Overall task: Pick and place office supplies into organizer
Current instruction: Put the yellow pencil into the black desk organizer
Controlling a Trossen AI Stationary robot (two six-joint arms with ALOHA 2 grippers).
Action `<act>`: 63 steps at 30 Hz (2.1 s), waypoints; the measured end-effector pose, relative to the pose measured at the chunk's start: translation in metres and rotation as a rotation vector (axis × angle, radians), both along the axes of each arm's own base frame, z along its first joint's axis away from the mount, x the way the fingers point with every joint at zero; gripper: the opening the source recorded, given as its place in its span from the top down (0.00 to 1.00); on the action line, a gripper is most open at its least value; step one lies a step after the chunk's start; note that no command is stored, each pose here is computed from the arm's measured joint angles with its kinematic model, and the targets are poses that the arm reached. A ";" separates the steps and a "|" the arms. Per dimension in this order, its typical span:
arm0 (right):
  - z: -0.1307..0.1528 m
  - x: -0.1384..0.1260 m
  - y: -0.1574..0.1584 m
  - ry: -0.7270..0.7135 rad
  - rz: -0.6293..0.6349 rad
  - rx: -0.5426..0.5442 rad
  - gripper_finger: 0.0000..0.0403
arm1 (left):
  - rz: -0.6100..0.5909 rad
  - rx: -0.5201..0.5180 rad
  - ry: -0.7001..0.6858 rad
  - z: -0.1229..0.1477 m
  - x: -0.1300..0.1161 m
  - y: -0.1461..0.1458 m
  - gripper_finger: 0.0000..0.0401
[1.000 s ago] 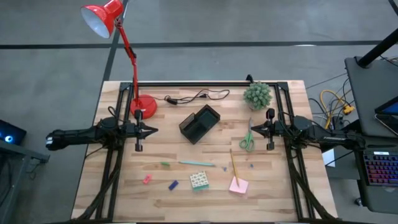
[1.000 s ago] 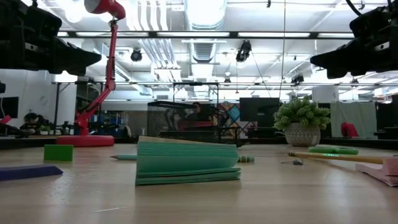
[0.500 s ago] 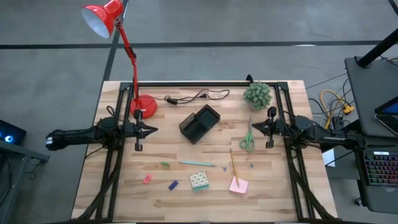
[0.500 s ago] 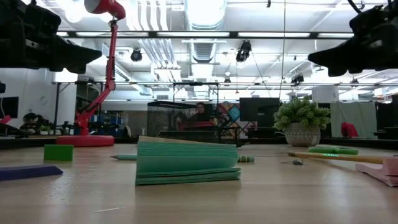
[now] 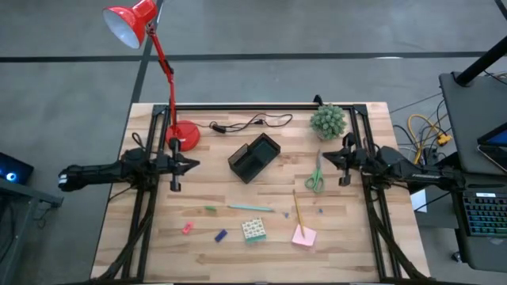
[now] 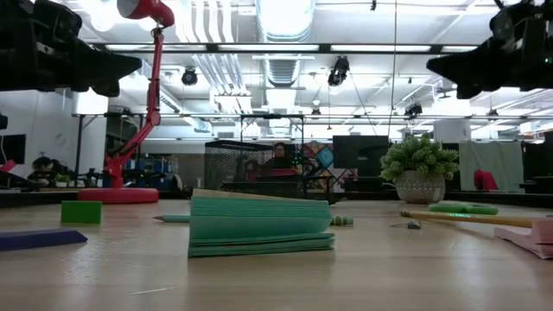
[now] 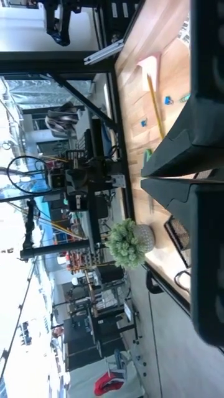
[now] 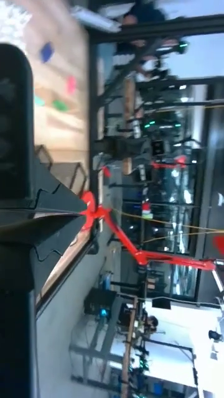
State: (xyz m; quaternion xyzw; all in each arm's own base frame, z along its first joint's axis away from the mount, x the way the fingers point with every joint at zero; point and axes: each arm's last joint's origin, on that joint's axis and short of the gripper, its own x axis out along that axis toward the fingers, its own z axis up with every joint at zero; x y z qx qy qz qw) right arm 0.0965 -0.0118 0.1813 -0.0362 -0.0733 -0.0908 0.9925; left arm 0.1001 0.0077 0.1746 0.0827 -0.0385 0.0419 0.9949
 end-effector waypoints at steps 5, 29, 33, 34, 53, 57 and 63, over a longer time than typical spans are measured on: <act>0.010 -0.002 0.000 -0.116 0.008 0.032 0.98 | 0.000 0.006 -0.057 0.005 -0.001 0.000 1.00; 0.023 0.009 0.001 -0.271 0.163 0.356 0.67 | 0.098 0.082 -0.215 0.021 -0.003 0.002 1.00; 0.028 0.015 -0.001 -0.224 0.109 0.452 0.66 | 0.142 0.077 -0.178 0.018 -0.001 0.004 1.00; 0.029 0.017 -0.002 -0.193 0.077 0.485 0.66 | 0.153 0.076 -0.175 0.018 -0.001 0.004 1.00; 0.115 0.098 0.016 0.475 -0.112 0.953 0.71 | 0.157 0.071 -0.176 0.019 0.000 0.004 1.00; 0.129 0.115 0.034 0.654 -0.174 0.970 0.71 | 0.157 0.071 -0.176 0.019 0.000 0.004 1.00; 0.132 0.134 0.070 0.889 -0.339 1.054 0.72 | 0.157 0.073 -0.174 0.019 0.000 0.004 1.00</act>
